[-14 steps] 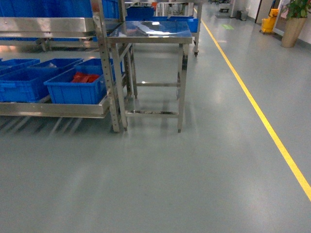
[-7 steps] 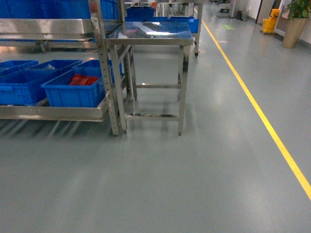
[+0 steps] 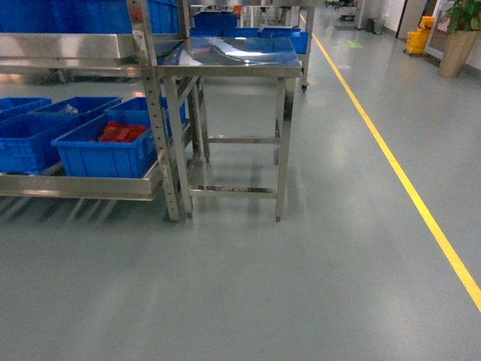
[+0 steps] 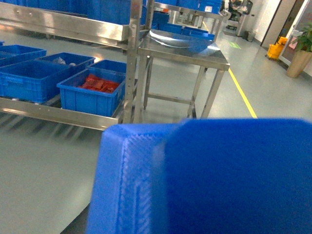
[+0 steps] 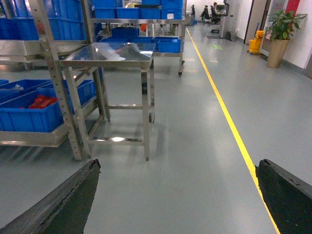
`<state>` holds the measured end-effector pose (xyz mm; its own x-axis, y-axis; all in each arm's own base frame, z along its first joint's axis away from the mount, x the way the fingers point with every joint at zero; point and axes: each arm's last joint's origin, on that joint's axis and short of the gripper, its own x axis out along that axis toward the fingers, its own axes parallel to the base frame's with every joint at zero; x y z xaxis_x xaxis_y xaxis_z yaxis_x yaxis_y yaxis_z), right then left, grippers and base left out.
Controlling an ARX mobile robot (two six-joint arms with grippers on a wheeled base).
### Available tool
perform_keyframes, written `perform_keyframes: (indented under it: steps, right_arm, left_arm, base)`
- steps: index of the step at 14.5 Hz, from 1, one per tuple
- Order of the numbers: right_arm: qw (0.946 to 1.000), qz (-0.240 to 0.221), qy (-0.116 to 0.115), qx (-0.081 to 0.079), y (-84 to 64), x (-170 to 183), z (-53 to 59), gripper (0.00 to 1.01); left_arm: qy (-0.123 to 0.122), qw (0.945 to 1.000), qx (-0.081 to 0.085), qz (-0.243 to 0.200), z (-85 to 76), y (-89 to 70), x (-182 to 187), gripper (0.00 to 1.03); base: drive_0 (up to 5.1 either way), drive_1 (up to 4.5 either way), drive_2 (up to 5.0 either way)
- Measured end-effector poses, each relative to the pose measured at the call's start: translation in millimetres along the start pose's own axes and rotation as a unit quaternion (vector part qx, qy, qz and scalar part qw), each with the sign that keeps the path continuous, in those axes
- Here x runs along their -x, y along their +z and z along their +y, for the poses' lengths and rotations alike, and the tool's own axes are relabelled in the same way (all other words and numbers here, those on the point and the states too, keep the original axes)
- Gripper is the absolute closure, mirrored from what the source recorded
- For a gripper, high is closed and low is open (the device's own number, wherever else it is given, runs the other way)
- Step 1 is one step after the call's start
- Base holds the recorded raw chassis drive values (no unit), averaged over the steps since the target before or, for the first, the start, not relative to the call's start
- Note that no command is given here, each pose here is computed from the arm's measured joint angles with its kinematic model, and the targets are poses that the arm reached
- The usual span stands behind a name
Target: Pick blue part to blue bin on bottom shelf
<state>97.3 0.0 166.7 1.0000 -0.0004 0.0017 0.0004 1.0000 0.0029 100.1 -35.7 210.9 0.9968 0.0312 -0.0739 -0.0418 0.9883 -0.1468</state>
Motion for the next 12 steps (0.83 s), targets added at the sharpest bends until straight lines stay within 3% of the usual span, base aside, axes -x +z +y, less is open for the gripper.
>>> perform_keyframes:
  steps: [12]
  right_arm:
    - [1.0,0.0,0.0,0.0,0.0,0.0,0.0,0.03]
  left_arm:
    - [-0.001,1.0,0.001,-0.002,0.0,0.4,0.2,0.6]
  base:
    - [0.0,4.13,-4.1]
